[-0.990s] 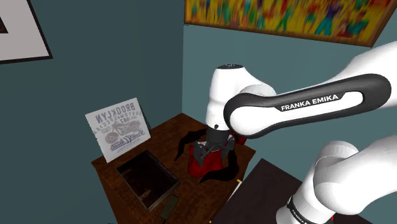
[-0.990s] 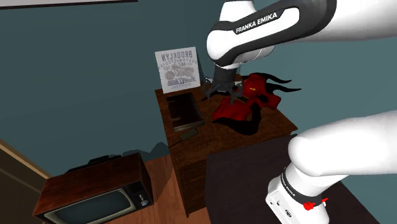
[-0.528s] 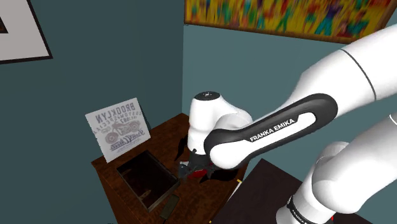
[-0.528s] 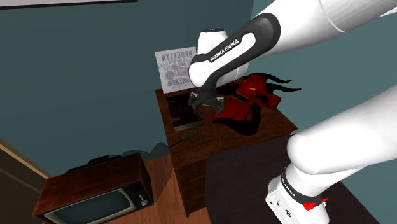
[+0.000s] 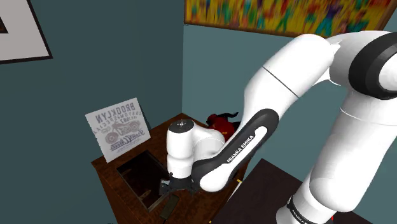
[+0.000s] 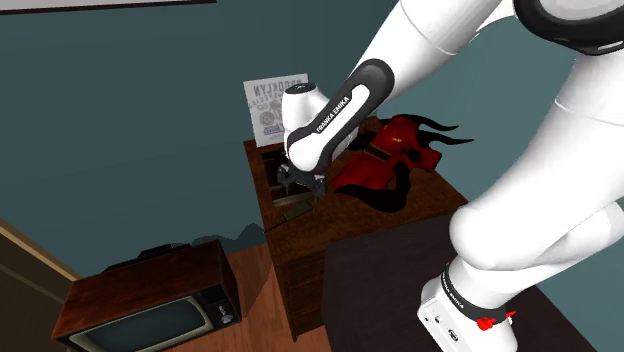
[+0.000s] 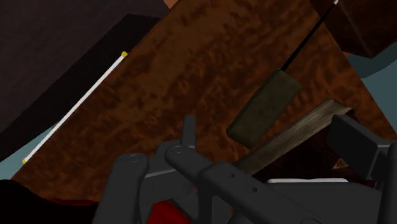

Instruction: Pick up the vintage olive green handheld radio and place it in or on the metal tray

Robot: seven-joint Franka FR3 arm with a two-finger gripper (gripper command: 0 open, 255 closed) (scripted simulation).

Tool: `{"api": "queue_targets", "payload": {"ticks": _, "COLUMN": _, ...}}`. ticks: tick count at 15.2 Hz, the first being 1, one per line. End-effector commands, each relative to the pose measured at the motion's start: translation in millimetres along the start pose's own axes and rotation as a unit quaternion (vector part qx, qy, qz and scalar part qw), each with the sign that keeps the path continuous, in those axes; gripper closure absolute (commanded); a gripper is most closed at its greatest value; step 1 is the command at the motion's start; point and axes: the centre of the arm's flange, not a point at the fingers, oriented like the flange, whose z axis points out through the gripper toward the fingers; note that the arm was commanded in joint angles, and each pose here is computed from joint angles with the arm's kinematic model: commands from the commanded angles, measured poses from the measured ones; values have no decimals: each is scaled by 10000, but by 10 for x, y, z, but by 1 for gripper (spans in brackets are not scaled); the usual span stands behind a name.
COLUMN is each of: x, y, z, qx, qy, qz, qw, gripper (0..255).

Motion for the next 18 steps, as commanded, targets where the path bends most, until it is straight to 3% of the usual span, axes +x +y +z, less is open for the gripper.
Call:
{"api": "queue_targets", "payload": {"ticks": 1, "x": -34, "y": -178, "z": 223, "qx": -15, "qy": 29, "qz": 196, "qw": 9998, "gripper": 0}}
{"api": "queue_targets", "payload": {"ticks": 8, "x": -32, "y": -718, "z": 943, "qx": -103, "qy": 91, "qz": 803, "qw": 9967, "gripper": 0}}
{"api": "queue_targets", "payload": {"ticks": 18, "x": -26, "y": -709, "z": 1343, "qx": -103, "qy": 91, "qz": 803, "qw": 9967, "gripper": 0}}
